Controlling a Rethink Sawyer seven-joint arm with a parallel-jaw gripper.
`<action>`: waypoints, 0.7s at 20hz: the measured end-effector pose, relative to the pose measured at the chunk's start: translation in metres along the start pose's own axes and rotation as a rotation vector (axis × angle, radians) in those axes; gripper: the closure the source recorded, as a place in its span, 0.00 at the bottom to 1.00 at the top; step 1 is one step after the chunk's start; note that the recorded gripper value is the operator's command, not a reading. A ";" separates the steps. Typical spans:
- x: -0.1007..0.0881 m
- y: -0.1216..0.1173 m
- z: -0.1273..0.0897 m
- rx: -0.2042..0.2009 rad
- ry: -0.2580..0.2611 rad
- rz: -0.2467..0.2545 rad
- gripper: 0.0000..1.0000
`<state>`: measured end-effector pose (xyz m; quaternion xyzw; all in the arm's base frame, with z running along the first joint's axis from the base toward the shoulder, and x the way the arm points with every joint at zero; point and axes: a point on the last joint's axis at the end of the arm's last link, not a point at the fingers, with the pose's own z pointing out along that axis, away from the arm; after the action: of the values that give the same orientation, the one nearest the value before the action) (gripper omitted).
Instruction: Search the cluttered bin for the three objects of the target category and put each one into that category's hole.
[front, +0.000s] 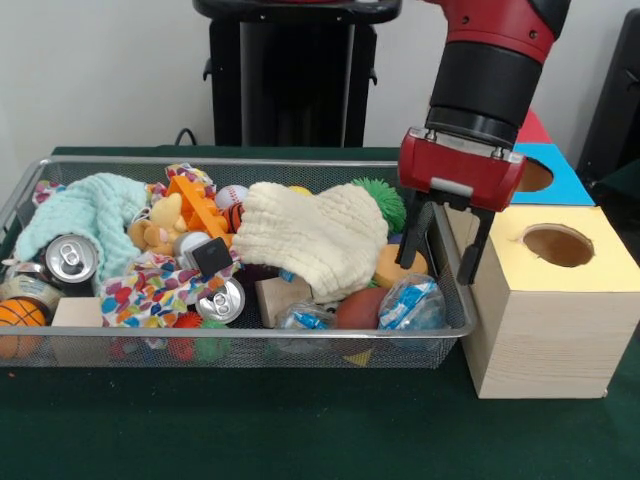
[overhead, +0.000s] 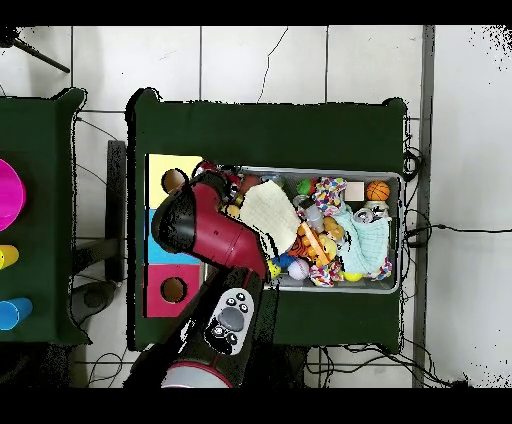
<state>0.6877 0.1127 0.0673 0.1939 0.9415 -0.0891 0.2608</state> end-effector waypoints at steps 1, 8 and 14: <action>0.000 0.000 0.002 0.002 -0.001 -0.001 0.00; 0.003 -0.010 0.021 0.020 0.011 0.003 0.00; 0.016 -0.013 0.034 0.035 0.034 0.013 0.00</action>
<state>0.6857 0.0967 0.0311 0.2060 0.9429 -0.1007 0.2417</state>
